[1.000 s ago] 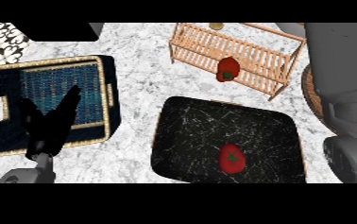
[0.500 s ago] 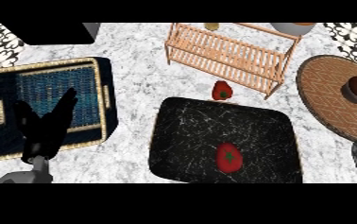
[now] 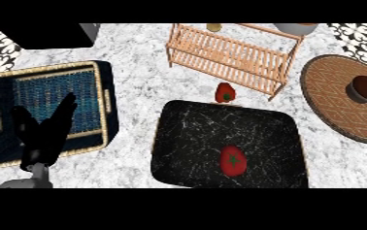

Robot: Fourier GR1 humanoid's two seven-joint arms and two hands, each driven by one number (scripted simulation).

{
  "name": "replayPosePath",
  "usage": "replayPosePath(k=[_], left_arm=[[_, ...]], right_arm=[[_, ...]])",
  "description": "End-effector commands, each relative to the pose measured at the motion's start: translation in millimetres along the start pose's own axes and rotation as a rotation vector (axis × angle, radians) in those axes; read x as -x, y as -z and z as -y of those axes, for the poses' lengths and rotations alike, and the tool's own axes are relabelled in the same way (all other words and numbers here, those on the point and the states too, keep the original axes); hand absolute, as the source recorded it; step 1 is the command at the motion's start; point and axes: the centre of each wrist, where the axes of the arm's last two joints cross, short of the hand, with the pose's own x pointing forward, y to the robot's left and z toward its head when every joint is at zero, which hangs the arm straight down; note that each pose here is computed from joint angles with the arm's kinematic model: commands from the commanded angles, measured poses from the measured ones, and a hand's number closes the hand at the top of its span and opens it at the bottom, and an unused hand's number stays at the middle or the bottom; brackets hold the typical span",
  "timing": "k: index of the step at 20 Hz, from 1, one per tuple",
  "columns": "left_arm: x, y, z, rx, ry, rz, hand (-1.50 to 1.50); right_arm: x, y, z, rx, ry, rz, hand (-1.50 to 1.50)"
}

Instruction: Pick the bell pepper from the tray and place it in the tiered shelf

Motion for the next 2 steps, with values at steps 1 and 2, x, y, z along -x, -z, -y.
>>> replayPosePath(k=[1, 2], left_arm=[[13, 12, -8, 0.003, -0.022, -0.091, 0.00], [30, 7, -2, 0.007, -0.020, -0.088, 0.00]], right_arm=[[-2, 1, 44, -0.017, -0.006, -0.017, -1.50], [17, 7, 56, -0.029, -0.007, 0.005, -1.50]])
